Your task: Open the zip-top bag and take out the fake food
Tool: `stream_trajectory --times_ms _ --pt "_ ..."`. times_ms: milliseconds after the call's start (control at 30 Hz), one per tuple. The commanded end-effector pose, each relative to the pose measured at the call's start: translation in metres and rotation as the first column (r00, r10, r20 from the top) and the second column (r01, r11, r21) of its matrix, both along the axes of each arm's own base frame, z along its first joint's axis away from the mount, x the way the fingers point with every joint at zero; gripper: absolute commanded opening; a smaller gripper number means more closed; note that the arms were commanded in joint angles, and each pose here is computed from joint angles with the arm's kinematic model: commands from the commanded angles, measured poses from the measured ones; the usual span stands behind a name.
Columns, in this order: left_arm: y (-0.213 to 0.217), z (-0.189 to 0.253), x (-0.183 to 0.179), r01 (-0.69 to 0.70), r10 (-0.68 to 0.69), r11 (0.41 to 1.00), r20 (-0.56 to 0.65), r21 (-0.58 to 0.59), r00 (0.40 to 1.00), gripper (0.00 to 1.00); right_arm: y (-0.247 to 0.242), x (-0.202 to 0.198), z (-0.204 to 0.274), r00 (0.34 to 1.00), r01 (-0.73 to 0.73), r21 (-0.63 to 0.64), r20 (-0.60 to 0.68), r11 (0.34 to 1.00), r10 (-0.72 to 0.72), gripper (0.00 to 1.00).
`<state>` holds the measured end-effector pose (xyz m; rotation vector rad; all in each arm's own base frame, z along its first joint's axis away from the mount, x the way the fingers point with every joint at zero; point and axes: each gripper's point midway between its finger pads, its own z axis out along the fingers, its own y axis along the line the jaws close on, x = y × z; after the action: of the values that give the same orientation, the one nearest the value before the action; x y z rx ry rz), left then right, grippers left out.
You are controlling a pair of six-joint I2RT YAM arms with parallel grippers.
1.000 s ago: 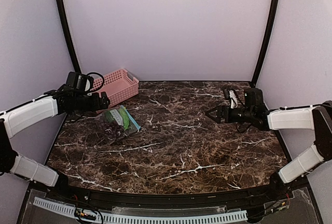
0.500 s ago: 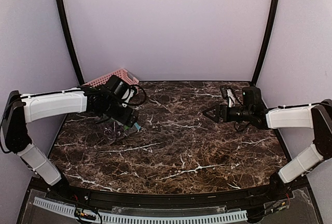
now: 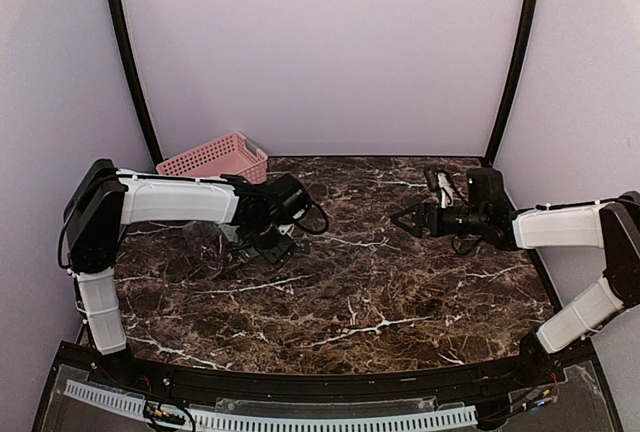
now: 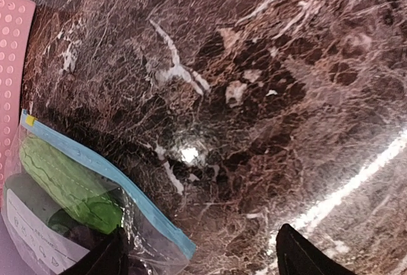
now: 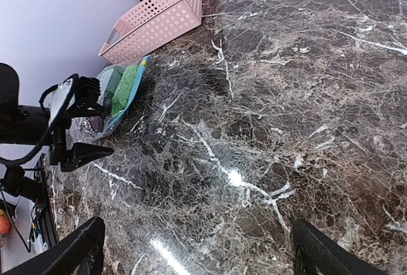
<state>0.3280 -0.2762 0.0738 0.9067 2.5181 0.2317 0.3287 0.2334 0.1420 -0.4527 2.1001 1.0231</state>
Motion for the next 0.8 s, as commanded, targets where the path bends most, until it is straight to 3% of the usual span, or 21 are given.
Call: stream_trajectory --times_ms 0,400,767 --pt "0.021 -0.001 0.007 -0.052 0.049 0.989 0.025 0.136 0.998 0.78 0.0 -0.001 0.004 0.999 -0.003 0.0 0.038 1.0 0.003 0.99" --pt "0.043 -0.017 0.019 -0.118 0.098 0.941 0.08 0.317 0.992 0.69 0.0 0.001 0.005 0.999 -0.008 0.005 0.043 1.0 0.007 0.99" --pt "0.05 -0.017 0.03 -0.143 0.096 0.914 0.139 0.38 0.986 0.46 0.003 0.002 0.005 0.999 -0.028 0.002 0.045 1.0 0.028 0.99"
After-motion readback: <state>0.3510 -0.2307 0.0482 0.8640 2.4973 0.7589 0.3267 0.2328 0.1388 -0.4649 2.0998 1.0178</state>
